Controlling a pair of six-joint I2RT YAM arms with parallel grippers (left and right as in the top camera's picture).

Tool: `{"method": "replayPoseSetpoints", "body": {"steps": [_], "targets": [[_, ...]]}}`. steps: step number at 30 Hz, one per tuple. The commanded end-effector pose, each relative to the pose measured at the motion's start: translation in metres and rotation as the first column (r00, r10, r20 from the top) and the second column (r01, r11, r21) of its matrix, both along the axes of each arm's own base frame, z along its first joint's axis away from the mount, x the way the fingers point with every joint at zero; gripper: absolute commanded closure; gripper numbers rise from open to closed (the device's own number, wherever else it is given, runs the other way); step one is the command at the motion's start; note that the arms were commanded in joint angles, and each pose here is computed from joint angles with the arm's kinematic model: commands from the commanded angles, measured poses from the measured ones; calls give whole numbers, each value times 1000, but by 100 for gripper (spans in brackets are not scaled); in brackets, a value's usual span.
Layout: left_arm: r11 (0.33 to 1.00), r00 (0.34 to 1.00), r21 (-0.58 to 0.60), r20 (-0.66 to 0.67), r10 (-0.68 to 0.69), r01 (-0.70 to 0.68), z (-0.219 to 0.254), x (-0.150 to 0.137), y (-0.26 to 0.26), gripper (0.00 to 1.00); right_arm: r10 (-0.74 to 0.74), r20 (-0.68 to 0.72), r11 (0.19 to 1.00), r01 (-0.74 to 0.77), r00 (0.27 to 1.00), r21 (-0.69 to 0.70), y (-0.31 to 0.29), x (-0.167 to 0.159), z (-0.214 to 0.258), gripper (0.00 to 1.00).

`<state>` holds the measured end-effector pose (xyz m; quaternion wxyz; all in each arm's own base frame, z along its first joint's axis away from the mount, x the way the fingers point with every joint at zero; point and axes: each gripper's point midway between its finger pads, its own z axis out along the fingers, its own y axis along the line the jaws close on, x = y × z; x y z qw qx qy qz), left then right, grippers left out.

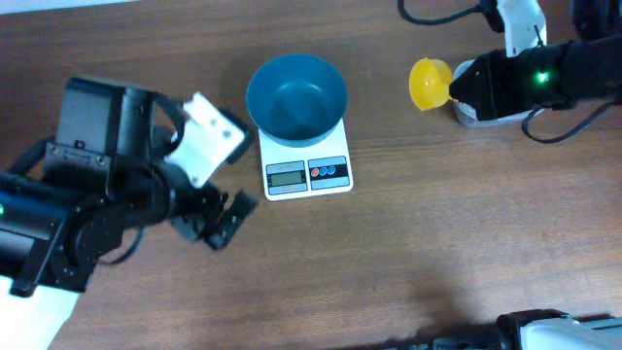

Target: Scoop item into bowl and weigh 50g on scale

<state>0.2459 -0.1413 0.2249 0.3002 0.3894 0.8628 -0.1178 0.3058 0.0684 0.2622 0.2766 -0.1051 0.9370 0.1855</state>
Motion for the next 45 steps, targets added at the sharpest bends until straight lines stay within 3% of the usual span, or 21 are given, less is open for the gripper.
{"method": "replayPoseSetpoints", "body": {"steps": [1,3,5,7,8,9,10,11,12,13,15,17,21,25,32,45], "targets": [[976,991,-185,91,-97,112,33,8,-33,1,26,128,999,-22,991,-31,0,-9,30,96],[952,984,-253,84,-156,172,34,13,-51,1,27,182,999,-21,983,-32,0,-6,40,96],[959,986,-280,-149,-77,32,-5,20,-63,1,26,207,999,-20,978,-28,0,-1,44,96],[994,965,-83,-260,48,-72,-58,21,-77,1,28,210,999,-23,977,-25,1,-1,45,96],[984,963,79,-209,173,-160,-78,21,-77,1,28,212,999,-23,977,-26,1,-1,46,96],[974,969,134,-145,199,-180,-83,19,-89,1,28,213,999,-23,977,-26,1,-2,46,96],[987,981,116,-145,131,-114,-88,9,-113,1,28,218,999,-23,976,-26,1,-1,47,96],[992,986,115,-150,69,-52,-95,-2,-134,29,28,224,999,-23,974,-26,1,0,48,96],[991,988,124,-140,64,-47,-99,-2,-137,81,28,222,999,-23,975,-26,1,-1,48,96],[987,988,148,-132,76,-56,-109,4,-139,100,28,222,999,-23,975,-26,1,-1,48,96],[975,974,173,-151,167,-140,-130,12,-140,100,28,221,999,-23,975,-26,1,-1,47,96],[912,915,212,-131,382,-351,-155,28,-128,100,28,221,999,-23,975,-26,1,-1,47,96],[900,911,204,-74,406,-384,-183,50,-140,100,28,221,999,-23,975,-26,1,-1,48,96],[850,872,213,14,490,-481,-180,64,-125,100,28,221,999,-23,975,-26,1,-1,47,96],[833,850,187,17,527,-520,-192,84,-120,100,28,221,999,-23,975,-26,1,-1,47,96],[825,840,192,-2,543,-532,-206,83,-122,100,28,222,999,-23,975,-27,1,-1,47,96]]}}
